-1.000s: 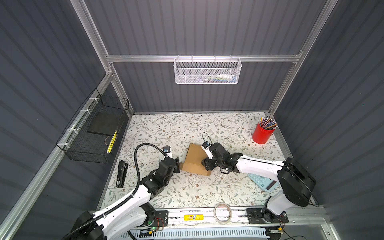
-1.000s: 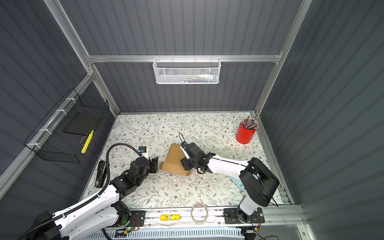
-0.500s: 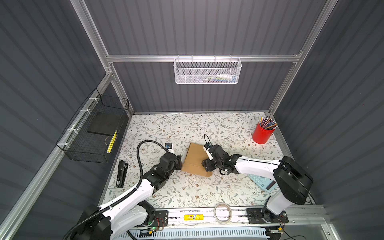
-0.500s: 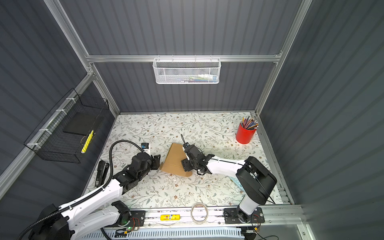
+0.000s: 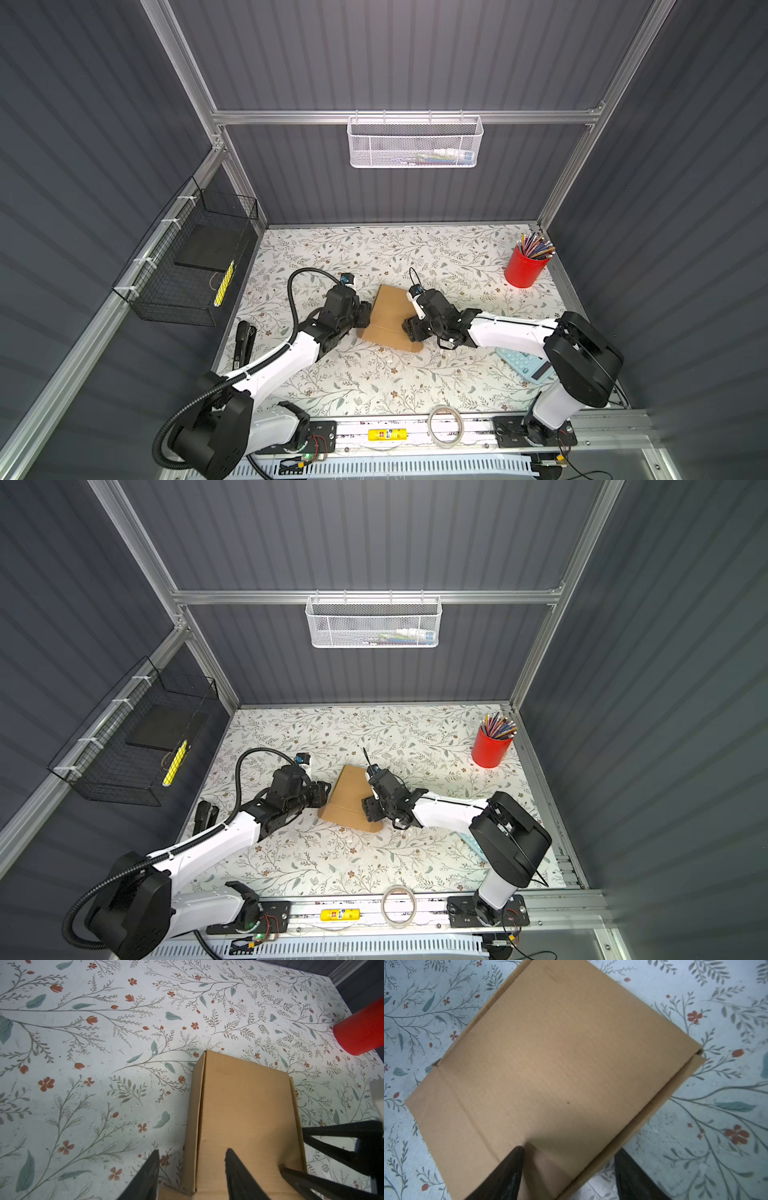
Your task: Fold the paper box
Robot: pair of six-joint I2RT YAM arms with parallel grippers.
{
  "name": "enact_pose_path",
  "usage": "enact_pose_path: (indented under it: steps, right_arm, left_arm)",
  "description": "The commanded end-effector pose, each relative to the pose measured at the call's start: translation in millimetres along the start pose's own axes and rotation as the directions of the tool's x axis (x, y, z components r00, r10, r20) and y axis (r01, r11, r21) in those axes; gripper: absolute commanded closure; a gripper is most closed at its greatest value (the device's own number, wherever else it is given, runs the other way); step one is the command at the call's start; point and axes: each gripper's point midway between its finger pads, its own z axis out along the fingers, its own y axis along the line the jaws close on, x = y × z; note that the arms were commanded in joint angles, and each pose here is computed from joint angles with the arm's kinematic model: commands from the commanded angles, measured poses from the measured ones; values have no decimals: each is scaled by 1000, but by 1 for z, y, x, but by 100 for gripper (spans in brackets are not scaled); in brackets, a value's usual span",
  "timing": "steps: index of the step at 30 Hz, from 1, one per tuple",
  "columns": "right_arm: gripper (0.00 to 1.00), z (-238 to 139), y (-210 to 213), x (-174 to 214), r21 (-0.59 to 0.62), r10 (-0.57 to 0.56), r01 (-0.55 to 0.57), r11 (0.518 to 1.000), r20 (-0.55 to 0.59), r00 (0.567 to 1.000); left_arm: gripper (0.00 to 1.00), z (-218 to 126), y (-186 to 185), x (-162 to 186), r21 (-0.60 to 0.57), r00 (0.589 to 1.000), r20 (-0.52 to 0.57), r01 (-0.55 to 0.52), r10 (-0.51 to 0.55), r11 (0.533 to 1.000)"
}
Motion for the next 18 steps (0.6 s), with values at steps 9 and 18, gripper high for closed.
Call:
enact_pose_path:
  steps: [9,18]
  right_arm:
    - [34,6,-22,24,16,-24,25,1000,-82,996]
    - [36,1,-22,15,-19,-71,70,997,-73,995]
  left_arm:
    - [51,24,-6,7,60,990,-135,-40,47,997]
    - [58,35,0,10,81,982,-185,-12,27,997]
